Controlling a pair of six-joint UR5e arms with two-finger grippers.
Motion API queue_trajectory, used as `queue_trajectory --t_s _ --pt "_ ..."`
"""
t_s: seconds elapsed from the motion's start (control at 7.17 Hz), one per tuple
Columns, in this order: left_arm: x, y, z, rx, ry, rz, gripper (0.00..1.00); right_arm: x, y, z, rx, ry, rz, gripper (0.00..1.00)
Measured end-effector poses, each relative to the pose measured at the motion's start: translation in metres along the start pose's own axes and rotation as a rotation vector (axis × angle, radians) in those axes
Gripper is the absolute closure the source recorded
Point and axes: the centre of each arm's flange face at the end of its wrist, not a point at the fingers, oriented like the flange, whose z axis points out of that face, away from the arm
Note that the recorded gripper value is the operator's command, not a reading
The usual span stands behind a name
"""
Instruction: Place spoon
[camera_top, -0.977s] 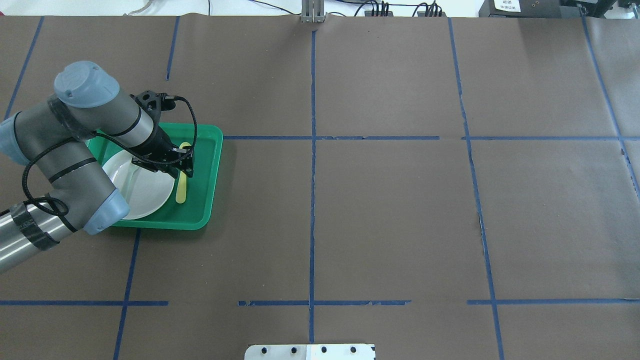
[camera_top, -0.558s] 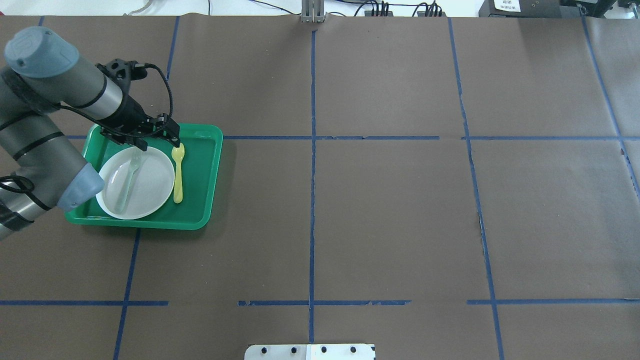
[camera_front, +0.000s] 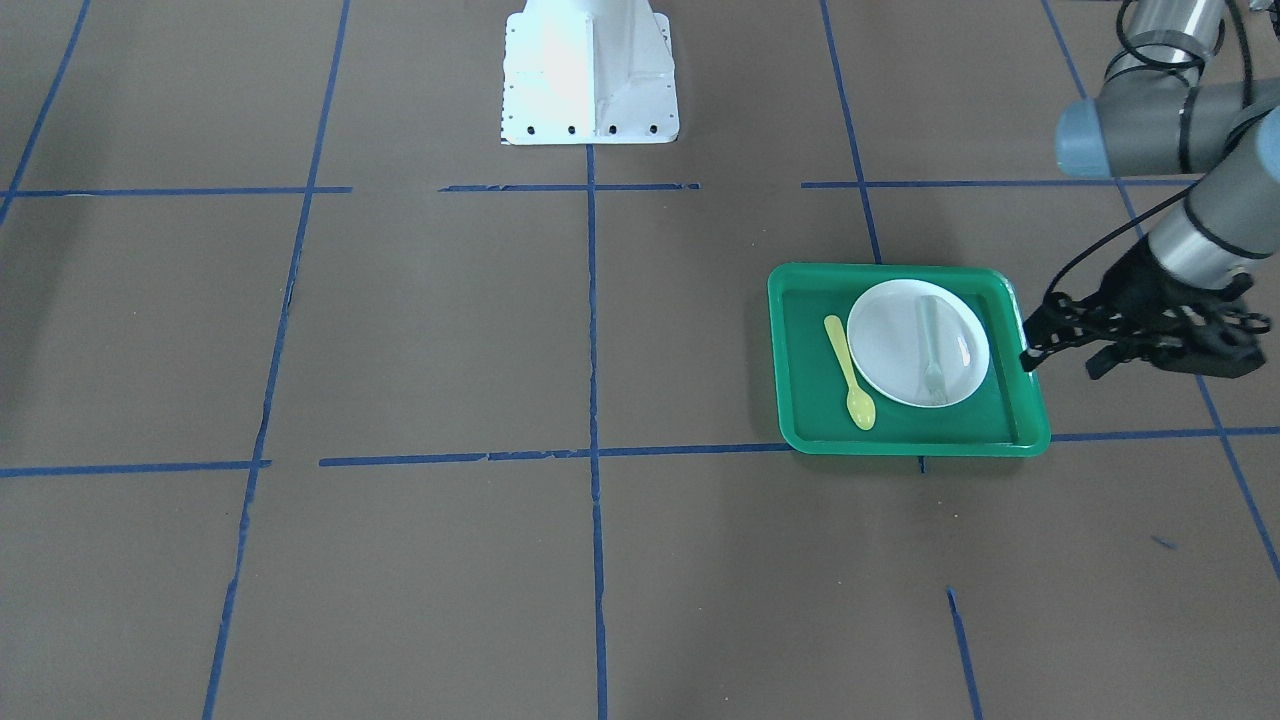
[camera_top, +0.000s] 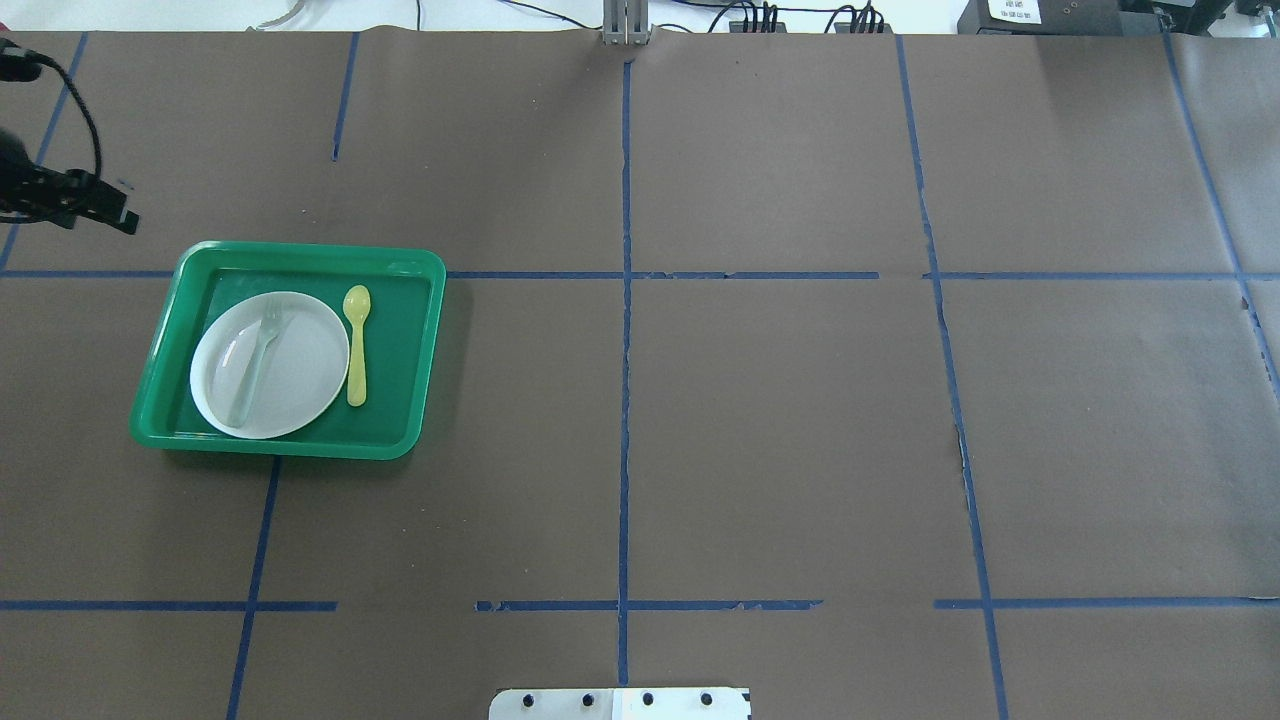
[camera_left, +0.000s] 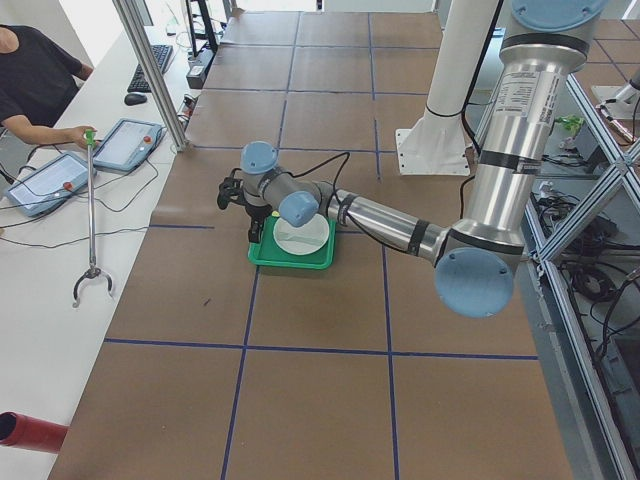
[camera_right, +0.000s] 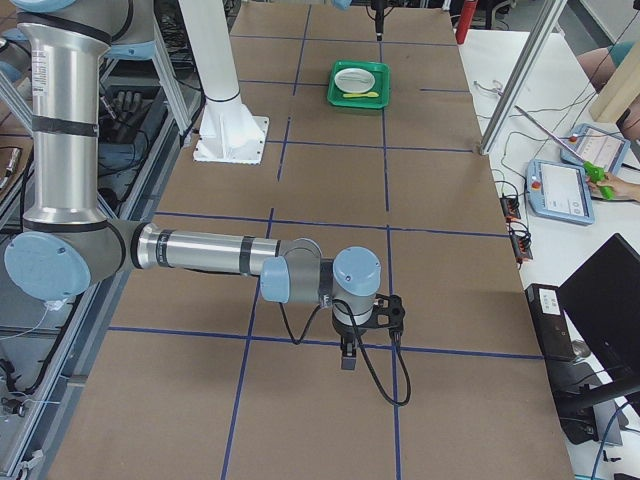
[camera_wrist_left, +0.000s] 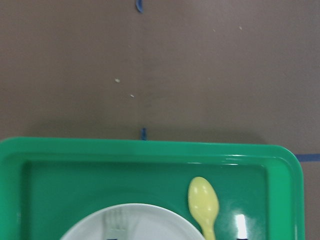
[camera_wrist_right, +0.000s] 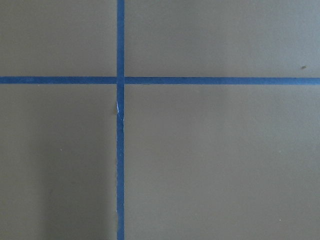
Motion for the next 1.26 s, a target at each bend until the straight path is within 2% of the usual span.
queue_trajectory --t_s 0.14,0.42,0.56,0.84,1.26 --pt "-0.055 0.005 -0.013 -0.001 -0.039 0.044 0.3 0.0 0.0 0.0 0.0 0.0 0.0 0.0" --pt "-0.157 0.007 -0.058 -0.021 -0.118 0.059 0.29 0.0 0.0 0.0 0.0 0.0 0.0 0.0" --pt "-0.189 0.007 -0.085 -0.033 -0.141 0.039 0.28 0.0 0.0 0.0 0.0 0.0 0.0 0.0" --pt "-0.214 0.002 -0.124 -0.048 -0.148 -0.038 0.0 0.0 0.0 0.0 0.0 0.0 0.0 0.0" --pt "-0.214 0.034 -0.133 -0.05 -0.139 -0.056 0.0 0.0 0.0 0.0 0.001 0.0 -0.001 0.0"
